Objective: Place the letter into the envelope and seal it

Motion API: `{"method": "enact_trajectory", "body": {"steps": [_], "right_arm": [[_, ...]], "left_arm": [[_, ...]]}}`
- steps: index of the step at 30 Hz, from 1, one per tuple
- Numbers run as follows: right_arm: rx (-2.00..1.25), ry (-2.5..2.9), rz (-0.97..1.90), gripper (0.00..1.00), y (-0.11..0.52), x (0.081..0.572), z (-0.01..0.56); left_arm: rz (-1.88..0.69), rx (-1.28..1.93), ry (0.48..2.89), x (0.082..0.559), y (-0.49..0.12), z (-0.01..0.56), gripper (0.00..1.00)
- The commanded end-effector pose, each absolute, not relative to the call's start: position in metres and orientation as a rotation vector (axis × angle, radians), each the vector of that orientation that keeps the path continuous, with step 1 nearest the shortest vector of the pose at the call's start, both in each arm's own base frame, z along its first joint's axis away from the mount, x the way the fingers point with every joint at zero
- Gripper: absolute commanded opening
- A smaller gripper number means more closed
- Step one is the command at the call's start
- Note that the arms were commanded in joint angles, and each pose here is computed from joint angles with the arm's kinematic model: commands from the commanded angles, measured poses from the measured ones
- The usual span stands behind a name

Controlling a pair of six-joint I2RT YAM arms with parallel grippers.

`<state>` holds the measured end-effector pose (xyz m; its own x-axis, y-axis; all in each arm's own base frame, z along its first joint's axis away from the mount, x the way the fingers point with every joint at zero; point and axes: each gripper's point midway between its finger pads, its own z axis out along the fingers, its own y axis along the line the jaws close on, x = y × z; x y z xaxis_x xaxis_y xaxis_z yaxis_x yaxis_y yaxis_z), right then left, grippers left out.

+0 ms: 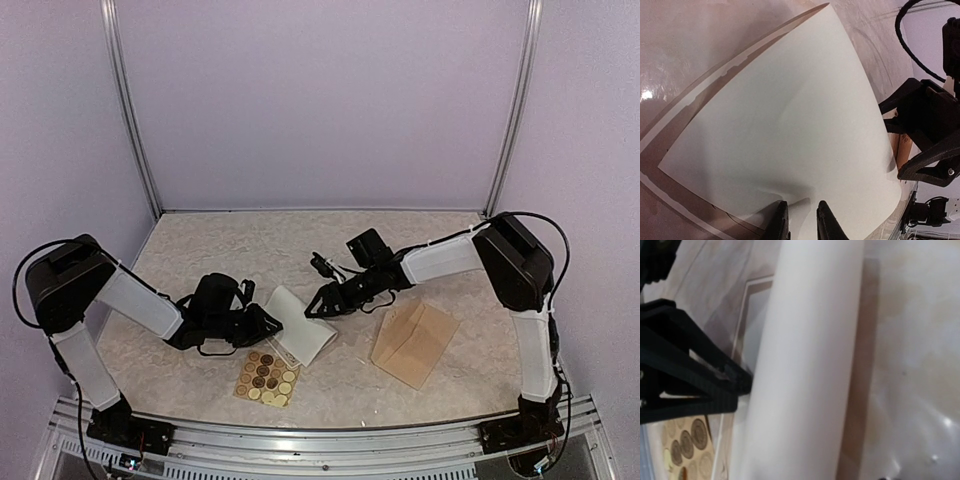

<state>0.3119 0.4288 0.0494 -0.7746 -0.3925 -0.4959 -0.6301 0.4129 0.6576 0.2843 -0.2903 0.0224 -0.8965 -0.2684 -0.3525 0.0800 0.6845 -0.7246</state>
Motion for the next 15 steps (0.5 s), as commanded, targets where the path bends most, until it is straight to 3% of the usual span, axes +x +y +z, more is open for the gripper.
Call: {"method": "enact_trajectory", "body": {"steps": [1,9,15], "right_arm": [[-0.923,2.414,1.417,0.6,0.445,0.301,0.045],[-0.91,2.427,1.508,0.54,0.458,0.294,0.041],[-0.873,2.39,1.585,0.38,0.463,0.294,0.052]], "left_arm": [[-1.007,-0.14,2.535,0.274,-0.277,0.005,0.18],[-1.022,-0.11,2.52,0.274,-0.282,0.01,0.19],[-1.034,-0.053,2.481,0.275,-0.291,0.023,0.19]]}}
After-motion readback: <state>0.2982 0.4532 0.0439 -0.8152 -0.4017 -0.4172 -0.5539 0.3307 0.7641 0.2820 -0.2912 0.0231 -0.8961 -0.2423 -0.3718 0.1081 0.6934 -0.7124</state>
